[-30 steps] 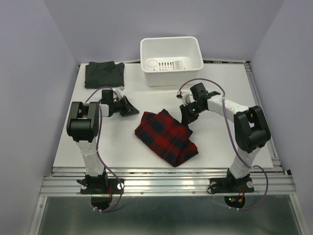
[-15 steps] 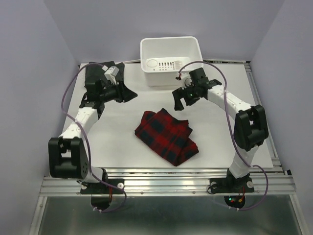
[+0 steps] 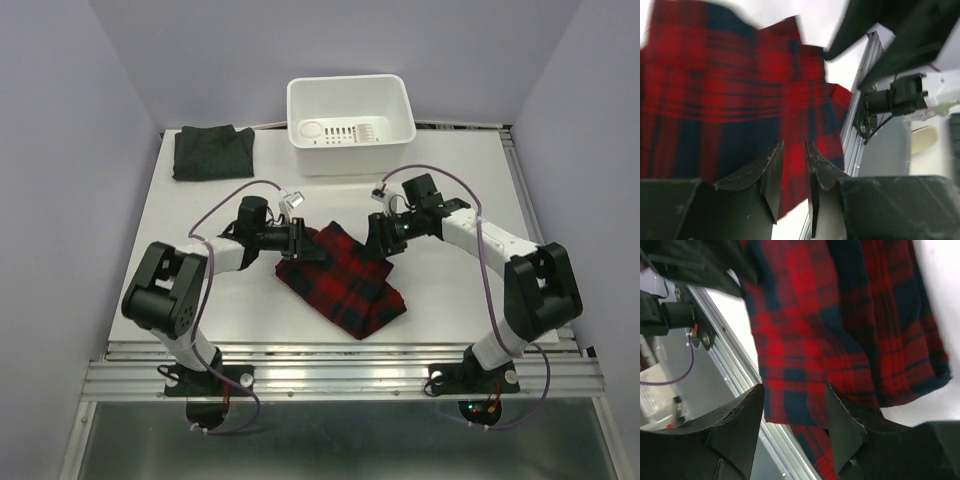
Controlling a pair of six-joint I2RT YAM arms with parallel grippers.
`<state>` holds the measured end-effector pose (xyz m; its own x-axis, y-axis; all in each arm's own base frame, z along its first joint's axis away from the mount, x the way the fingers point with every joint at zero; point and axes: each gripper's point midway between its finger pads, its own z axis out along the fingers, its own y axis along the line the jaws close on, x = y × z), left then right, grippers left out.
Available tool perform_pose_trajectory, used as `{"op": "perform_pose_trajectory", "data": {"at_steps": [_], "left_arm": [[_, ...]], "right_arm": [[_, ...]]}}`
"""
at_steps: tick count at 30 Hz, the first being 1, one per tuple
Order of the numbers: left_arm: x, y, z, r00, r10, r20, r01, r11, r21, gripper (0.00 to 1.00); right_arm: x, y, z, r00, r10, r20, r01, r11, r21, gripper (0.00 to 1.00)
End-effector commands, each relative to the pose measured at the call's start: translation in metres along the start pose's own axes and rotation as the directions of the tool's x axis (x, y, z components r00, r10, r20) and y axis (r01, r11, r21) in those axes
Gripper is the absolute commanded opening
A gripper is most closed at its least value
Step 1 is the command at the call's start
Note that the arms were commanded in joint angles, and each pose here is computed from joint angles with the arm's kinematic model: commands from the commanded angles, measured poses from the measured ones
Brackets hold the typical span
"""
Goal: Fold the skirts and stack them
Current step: Neatly place the folded skirt to the corner
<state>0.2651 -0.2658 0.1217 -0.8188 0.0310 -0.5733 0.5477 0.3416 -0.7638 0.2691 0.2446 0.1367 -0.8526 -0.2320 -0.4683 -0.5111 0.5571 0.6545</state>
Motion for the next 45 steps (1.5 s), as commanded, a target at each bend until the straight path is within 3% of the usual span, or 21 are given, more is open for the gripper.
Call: {"op": "perform_pose_trajectory", "data": {"at_steps": [1, 5, 8, 12, 15, 18, 19, 21, 25, 29, 31, 32, 35, 36, 39, 45], "left_arm": [[-0.029, 0.016, 0.019, 0.996, -0.073, 0.057, 0.070, 0.997, 0.042, 0.34], [-0.033, 0.053, 0.033, 0.985, -0.157, 0.065, 0.158, 0.987, -0.008, 0.33], [-0.038, 0.074, 0.030, 0.976, -0.196, 0.094, 0.200, 0.979, -0.046, 0.33], [-0.048, 0.048, 0.015, 0.989, -0.092, 0.114, 0.095, 0.995, -0.023, 0.36], [-0.064, -0.002, -0.013, 0.983, 0.063, 0.173, -0.063, 0.998, -0.008, 0.50], [-0.070, -0.008, -0.038, 0.969, 0.105, 0.223, -0.082, 0.991, -0.109, 0.64], [-0.080, -0.019, -0.054, 0.950, 0.164, 0.265, -0.129, 0.981, -0.143, 0.75], [-0.090, -0.016, -0.083, 0.935, 0.168, 0.314, -0.097, 0.969, -0.229, 0.91], [-0.088, -0.007, -0.122, 0.930, 0.090, 0.357, 0.023, 0.953, -0.301, 0.91], [-0.084, 0.007, -0.146, 0.905, 0.093, 0.416, 0.062, 0.936, -0.345, 0.91], [-0.084, 0.004, -0.150, 0.895, 0.117, 0.430, 0.046, 0.935, -0.351, 0.91], [-0.089, 0.010, -0.156, 0.877, 0.129, 0.463, 0.072, 0.918, -0.390, 0.98], [-0.094, 0.020, -0.167, 0.847, 0.144, 0.511, 0.123, 0.883, -0.453, 0.98], [-0.097, 0.023, -0.171, 0.834, 0.150, 0.530, 0.145, 0.869, -0.473, 0.99], [-0.100, 0.029, -0.182, 0.807, 0.141, 0.573, 0.214, 0.836, -0.506, 0.98], [-0.091, 0.056, -0.199, 0.762, 0.083, 0.642, 0.363, 0.766, -0.531, 0.99]], "right_arm": [[0.019, -0.016, 0.019, 0.997, 0.068, -0.048, -0.069, 0.997, -0.021, 0.56], [0.048, -0.070, 0.045, 0.986, 0.090, -0.138, -0.076, 0.992, 0.104, 0.54], [0.038, -0.103, 0.056, 0.987, 0.059, -0.152, -0.026, 0.978, 0.208, 0.53], [-0.012, -0.130, 0.049, 0.978, -0.154, -0.141, 0.191, 0.934, 0.302, 0.53], [-0.046, -0.139, 0.040, 0.943, -0.288, -0.168, 0.330, 0.877, 0.350, 0.53], [-0.073, -0.137, 0.028, 0.889, -0.417, -0.188, 0.457, 0.810, 0.367, 0.55], [-0.079, -0.134, 0.027, 0.873, -0.445, -0.198, 0.487, 0.787, 0.379, 0.56], [-0.101, -0.118, 0.012, 0.849, -0.496, -0.181, 0.523, 0.740, 0.424, 0.63], [-0.107, -0.036, 0.024, 0.784, -0.607, -0.128, 0.600, 0.690, 0.405, 0.82], [-0.085, 0.013, 0.054, 0.756, -0.648, -0.094, 0.614, 0.651, 0.447, 0.83], [-0.072, 0.012, 0.073, 0.804, -0.587, -0.092, 0.557, 0.692, 0.459, 0.82], [-0.075, 0.015, 0.079, 0.816, -0.572, -0.082, 0.537, 0.699, 0.472, 0.82], [-0.074, 0.016, 0.104, 0.874, -0.483, -0.050, 0.440, 0.745, 0.501, 0.81], [-0.089, 0.025, 0.107, 0.902, -0.432, 0.024, 0.360, 0.779, 0.514, 0.80], [-0.109, 0.024, 0.125, 0.928, -0.365, 0.073, 0.266, 0.788, 0.556, 0.80], [-0.133, -0.001, 0.149, 0.939, -0.327, 0.108, 0.174, 0.722, 0.670, 0.80]]}}
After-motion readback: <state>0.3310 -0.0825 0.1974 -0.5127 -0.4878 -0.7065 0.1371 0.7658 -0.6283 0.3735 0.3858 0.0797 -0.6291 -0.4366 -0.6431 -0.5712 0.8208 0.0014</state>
